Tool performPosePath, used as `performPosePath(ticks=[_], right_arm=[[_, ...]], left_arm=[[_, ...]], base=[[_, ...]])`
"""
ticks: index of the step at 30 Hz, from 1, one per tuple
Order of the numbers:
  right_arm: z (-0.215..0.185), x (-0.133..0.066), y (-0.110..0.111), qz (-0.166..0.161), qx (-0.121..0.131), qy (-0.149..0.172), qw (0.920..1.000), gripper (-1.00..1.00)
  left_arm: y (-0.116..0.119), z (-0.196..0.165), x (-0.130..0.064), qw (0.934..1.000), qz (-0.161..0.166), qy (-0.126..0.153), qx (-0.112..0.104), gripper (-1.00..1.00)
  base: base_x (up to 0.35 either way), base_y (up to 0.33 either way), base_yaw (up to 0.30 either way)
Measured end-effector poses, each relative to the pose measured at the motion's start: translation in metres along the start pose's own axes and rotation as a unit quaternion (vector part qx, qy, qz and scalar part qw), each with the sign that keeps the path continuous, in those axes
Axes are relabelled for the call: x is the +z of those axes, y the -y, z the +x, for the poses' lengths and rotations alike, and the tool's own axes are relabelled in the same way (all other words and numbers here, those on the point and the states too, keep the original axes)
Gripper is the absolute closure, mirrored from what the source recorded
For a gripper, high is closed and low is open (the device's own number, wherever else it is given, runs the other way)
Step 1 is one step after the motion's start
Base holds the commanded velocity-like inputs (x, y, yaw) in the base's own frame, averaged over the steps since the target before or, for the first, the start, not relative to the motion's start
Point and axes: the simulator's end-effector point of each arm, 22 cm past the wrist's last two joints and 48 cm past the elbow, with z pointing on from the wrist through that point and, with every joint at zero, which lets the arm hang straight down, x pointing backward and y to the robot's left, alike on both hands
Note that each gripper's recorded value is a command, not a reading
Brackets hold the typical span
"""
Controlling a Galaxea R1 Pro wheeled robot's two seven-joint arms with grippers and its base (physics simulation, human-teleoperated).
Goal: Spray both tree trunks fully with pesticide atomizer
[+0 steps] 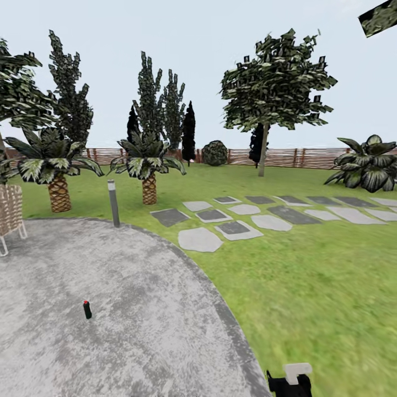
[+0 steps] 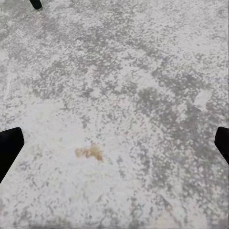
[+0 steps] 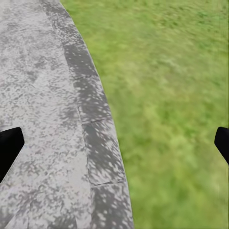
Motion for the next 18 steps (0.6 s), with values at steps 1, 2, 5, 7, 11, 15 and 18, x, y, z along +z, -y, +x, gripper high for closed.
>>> performPosePath(ticks=[1, 2, 5, 7, 11, 15, 18], right_arm=[[0.002, 0.001, 0.000, 0.000, 0.000, 0.000, 1.0000, -1.00], [0.004, 0.002, -0.001, 0.000, 0.000, 0.000, 1.0000, -1.00], [0.009, 0.004, -0.001, 0.000, 0.000, 0.000, 1.0000, -1.00], [0.013, 0.005, -0.002, 0.000, 0.000, 0.000, 1.0000, -1.00], [0.021, 0.009, -0.003, 0.000, 0.000, 0.000, 1.0000, -1.00], [0.024, 0.010, -0.003, 0.000, 0.000, 0.000, 1.0000, -1.00], [0.024, 0.010, -0.003, 0.000, 0.000, 0.000, 1.0000, -1.00]], left_arm=[[0.000, 0.002, 0.001, 1.0000, 0.000, 0.000, 0.000, -1.00], [0.000, 0.003, 0.002, 1.0000, 0.000, 0.000, 0.000, -1.00], [0.001, 0.009, 0.005, 1.0000, 0.000, 0.000, 0.000, -1.00], [0.001, 0.012, 0.008, 1.0000, 0.000, 0.000, 0.000, -1.00], [0.002, 0.019, 0.012, 1.0000, 0.000, 0.000, 0.000, -1.00], [0.002, 0.022, 0.014, 1.0000, 0.000, 0.000, 0.000, -1.00], [0.002, 0.022, 0.014, 1.0000, 0.000, 0.000, 0.000, -1.00]], base=[[0.000, 0.000, 0.159], [0.000, 0.000, 0.052], [0.000, 0.000, 0.022], [0.000, 0.000, 0.001], [0.000, 0.000, 0.000], [0.000, 0.000, 0.000], [0.000, 0.000, 0.000]])
